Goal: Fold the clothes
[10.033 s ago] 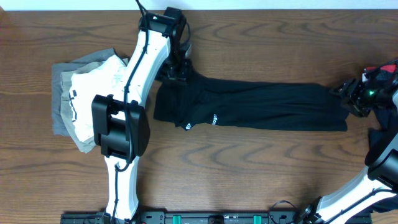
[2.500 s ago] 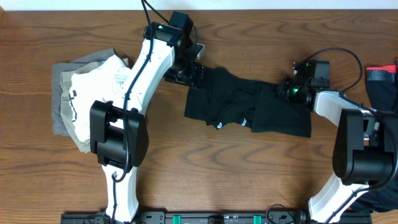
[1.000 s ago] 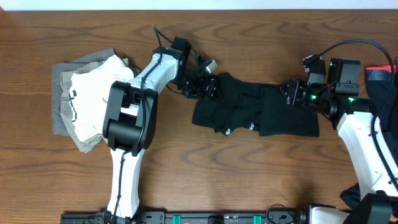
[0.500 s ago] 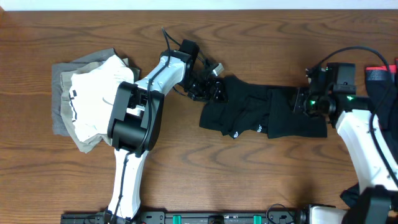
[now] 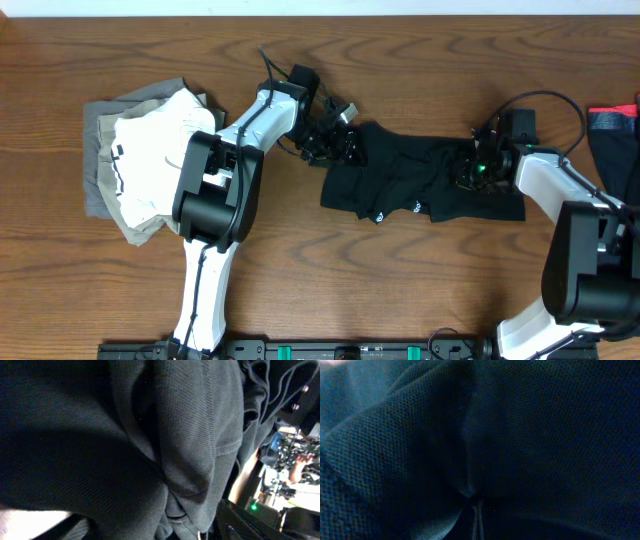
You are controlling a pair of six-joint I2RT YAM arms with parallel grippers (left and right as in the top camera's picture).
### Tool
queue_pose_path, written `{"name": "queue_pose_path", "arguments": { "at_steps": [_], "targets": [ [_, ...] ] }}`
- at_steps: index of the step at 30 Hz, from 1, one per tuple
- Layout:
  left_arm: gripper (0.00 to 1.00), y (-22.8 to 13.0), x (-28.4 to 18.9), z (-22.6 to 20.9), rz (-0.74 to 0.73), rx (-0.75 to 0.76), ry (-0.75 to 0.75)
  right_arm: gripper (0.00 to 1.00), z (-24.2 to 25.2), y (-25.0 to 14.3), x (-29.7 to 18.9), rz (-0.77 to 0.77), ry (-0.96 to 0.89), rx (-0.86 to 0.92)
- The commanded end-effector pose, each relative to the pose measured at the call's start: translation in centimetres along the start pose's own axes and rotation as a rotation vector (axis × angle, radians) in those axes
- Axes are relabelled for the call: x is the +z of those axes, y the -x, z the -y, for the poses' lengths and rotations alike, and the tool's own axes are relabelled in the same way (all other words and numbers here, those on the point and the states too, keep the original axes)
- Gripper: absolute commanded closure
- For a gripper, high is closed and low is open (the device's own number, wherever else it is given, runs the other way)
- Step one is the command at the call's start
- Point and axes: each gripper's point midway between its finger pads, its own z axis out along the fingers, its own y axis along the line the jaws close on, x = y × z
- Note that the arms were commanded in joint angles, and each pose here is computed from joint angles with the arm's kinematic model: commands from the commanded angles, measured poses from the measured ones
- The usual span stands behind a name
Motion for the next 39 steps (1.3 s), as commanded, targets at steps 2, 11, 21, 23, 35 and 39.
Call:
{"name": "queue_pose_path", "arguments": {
  "at_steps": [2,11,21,23,35,39],
  "targets": [
    [0.25,-1.0,0.7,-0.9,-0.039,-0.052,0.020,0.99,2.4,-3.3,3.8,-0.141,-0.041,0.089],
    [0.40,-0.2,3.0,-0.5,-0.023,-0.091,0.113,0.98,2.3,-4.0,4.9,-0.167,-0.049,0.077],
    [0.79,-0.4,1.6,-1.7,-0.015,-0.141,0.174,0.98,2.8,-3.7,4.0,-0.159,-0.051,0.092],
    [0.79,-0.5,0.0,-2.0,-0.008,-0.163,0.175,0.98,3.1,-3.2,3.0,-0.138,-0.048,0.095],
    [0.81,-1.4,-14.3,-1.4,0.127,-0.120,0.450,0.91,1.7,1.9,-8.5,0.194,-0.007,0.043],
    [0.81,-1.1,-17.4,1.2,0.181,-0.047,0.519,0.91,1.0,2.5,-10.4,0.254,0.003,0.022]
  ]
}}
